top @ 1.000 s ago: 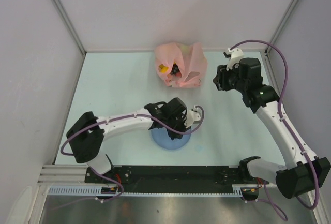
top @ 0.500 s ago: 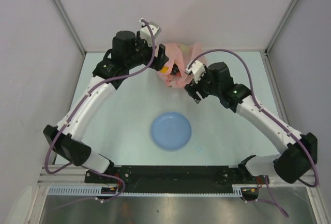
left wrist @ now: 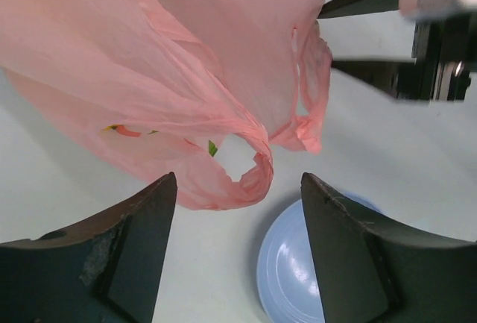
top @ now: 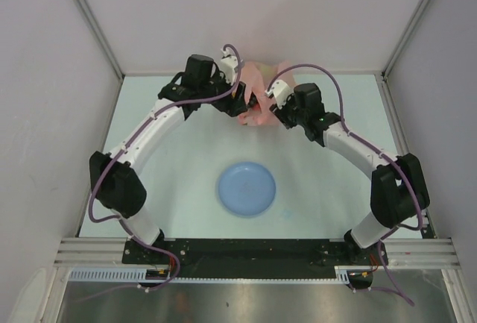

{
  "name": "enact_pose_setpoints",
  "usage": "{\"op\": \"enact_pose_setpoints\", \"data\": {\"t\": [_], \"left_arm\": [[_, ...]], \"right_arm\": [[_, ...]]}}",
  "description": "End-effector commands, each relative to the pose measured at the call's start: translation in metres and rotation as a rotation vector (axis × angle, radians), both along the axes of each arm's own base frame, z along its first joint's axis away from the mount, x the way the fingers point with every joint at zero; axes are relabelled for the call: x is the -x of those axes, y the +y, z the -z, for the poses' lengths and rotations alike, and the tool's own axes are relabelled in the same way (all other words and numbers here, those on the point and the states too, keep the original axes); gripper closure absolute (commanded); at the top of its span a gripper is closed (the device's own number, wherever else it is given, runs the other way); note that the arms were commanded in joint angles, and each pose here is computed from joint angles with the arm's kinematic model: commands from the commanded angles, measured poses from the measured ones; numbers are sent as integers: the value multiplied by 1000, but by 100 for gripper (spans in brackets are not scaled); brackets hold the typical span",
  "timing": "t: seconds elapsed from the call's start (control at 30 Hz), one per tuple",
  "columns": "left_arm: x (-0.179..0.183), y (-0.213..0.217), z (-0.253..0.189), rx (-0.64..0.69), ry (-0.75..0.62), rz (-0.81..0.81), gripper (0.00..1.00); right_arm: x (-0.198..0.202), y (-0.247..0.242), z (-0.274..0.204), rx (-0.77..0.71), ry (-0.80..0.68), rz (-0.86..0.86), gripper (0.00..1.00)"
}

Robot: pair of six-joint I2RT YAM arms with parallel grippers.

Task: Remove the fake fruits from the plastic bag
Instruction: Adjust the plastic bag at the center of the board.

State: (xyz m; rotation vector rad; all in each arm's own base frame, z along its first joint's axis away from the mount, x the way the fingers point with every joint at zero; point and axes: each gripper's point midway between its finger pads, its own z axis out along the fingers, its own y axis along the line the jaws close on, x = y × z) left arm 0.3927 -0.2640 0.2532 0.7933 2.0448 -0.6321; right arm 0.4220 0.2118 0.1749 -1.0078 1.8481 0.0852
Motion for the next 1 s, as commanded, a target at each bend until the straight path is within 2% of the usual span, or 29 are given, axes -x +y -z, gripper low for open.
{"op": "enact_pose_setpoints", "data": {"t": [0.0,0.07,0.1,0.13,0.17,0.2,0.23,0.27,0.37,0.5,0.6,0.77,0.83,0.87,0.9,0.97], "left_arm": [[-6,-15,-2,49,4,56,31],[-7,-20,2,59,23,59,36],[-8,-22,3,61,31,53,42],[-11,-23,6,54,30,48,50],[-14,-22,6,47,21,40,72],[-20,-15,9,15,5,8,84],[-24,-11,10,-1,-4,-11,94],[-27,-7,9,-9,-9,-32,99],[-23,9,1,11,12,-78,100],[8,14,-15,50,-9,-16,100],[27,15,-32,105,-54,15,100],[54,5,-26,149,11,93,100],[64,4,-31,168,16,115,100],[70,4,-27,181,43,101,100],[72,2,-30,192,23,104,100],[77,2,-28,197,33,92,100]], "right_arm": [[-20,0,-47,-169,-88,37,70],[-20,-2,-50,-196,-76,34,76],[-19,-2,-52,-200,-78,38,88],[-19,-4,-55,-209,-76,44,92],[-18,-5,-57,-228,-67,55,96],[-17,-10,-55,-236,-53,75,100],[-18,-14,-58,-252,-51,101,100],[-23,-28,-60,-267,-48,155,100],[-28,-75,-61,-375,16,371,100],[-9,-123,-38,-471,206,562,100],[2,-140,-31,-469,255,590,100],[20,-132,-45,-445,256,496,97],[35,-123,-60,-423,239,452,86],[40,-120,-68,-404,222,425,73],[50,-118,-80,-394,203,416,50],[60,-106,-108,-406,152,384,36]]}}
